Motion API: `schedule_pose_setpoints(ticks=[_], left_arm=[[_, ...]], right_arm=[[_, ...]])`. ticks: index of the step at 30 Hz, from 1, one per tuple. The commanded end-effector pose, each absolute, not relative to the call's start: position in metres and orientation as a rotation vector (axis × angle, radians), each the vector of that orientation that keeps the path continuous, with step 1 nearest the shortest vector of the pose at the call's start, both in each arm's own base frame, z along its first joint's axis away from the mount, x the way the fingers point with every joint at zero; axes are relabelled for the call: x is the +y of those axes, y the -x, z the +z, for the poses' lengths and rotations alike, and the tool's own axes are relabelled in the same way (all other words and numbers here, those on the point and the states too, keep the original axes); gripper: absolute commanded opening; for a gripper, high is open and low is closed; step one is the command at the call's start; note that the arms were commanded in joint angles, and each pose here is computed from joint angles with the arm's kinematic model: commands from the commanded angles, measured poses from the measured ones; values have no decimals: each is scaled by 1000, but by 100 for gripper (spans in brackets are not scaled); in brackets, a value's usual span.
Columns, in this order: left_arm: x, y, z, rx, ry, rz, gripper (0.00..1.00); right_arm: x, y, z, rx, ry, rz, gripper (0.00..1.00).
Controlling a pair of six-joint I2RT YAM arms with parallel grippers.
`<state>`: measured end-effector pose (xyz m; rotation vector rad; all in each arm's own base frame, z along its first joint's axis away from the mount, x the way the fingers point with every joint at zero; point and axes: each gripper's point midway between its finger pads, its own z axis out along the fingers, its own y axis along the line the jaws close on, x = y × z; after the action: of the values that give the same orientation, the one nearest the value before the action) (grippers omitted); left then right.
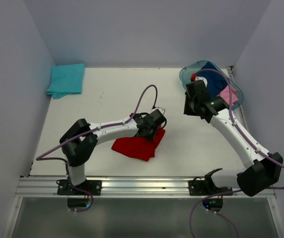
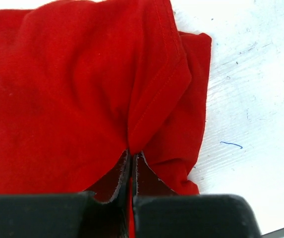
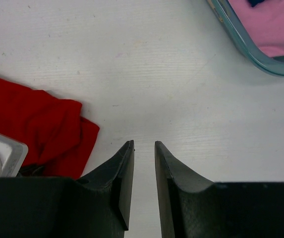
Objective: Fold and stack the t-shirts
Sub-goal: Flatten out the tshirt
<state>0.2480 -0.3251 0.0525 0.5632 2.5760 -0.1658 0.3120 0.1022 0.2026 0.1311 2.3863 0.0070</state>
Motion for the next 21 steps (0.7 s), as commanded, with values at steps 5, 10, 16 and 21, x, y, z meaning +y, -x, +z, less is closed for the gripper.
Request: schedule_pose_setpoints(ticks=[5, 10, 16, 21], left_arm=[[-331, -255, 124, 2435, -500, -167, 0], [-312, -264, 199, 2316, -370, -164, 0], [-283, -272, 284, 2157, -270, -163, 0], [-276, -273, 293, 2152, -236, -158, 0]], right_arm=[[97, -310, 213, 2354, -148, 10, 25], [112, -307, 200, 2391, -97, 102, 25], [172, -303, 178, 2421, 25, 494, 10], [217, -291, 170, 2457, 141, 760, 8]])
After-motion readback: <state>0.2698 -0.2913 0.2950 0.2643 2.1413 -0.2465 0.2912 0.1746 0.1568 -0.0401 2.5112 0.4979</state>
